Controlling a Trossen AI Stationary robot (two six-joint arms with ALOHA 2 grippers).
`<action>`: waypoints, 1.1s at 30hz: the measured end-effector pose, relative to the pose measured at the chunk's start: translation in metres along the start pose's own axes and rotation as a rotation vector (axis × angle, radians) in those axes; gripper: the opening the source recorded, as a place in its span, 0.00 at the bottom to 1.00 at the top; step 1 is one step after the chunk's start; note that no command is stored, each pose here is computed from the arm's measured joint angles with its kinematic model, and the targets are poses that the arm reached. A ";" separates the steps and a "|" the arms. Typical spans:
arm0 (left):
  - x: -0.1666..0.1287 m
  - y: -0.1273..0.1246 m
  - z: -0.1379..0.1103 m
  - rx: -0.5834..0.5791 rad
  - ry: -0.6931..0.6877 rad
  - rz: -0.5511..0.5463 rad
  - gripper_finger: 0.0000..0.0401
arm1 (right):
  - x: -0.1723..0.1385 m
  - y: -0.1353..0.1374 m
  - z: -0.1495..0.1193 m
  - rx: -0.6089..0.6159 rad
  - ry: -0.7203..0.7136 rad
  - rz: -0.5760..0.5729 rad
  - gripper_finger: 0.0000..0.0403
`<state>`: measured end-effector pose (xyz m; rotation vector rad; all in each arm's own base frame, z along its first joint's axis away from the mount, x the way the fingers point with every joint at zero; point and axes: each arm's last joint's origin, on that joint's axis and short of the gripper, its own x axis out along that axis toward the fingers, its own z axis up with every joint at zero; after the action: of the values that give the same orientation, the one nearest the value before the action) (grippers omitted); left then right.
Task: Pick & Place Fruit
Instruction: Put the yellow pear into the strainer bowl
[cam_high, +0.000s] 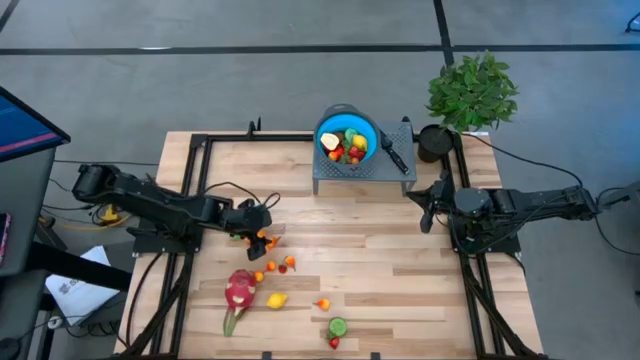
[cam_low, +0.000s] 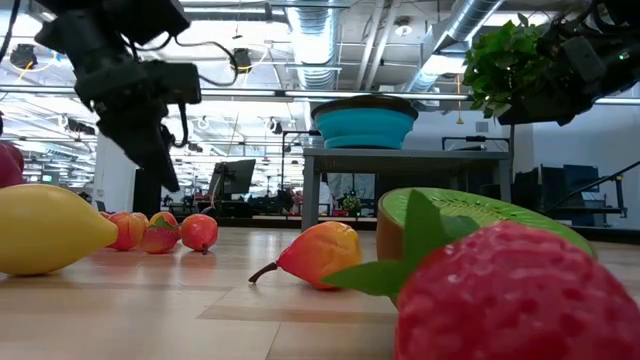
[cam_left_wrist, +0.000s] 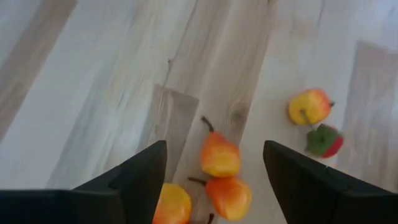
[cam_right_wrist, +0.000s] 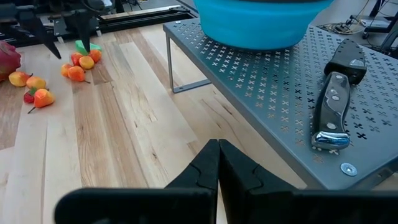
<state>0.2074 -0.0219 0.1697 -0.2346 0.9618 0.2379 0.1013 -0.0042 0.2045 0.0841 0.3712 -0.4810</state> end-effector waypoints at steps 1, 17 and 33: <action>0.003 0.000 -0.001 0.003 0.013 0.004 0.64 | 0.000 0.000 0.000 -0.001 0.001 -0.001 0.00; 0.041 -0.004 -0.009 0.012 0.129 0.030 0.63 | 0.000 0.000 -0.001 -0.007 0.012 -0.003 0.00; 0.047 -0.005 -0.009 0.012 0.134 0.029 0.63 | 0.000 0.000 -0.001 -0.008 0.014 -0.004 0.00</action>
<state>0.2277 -0.0253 0.1261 -0.2279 1.0994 0.2457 0.1006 -0.0042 0.2032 0.0787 0.3867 -0.4827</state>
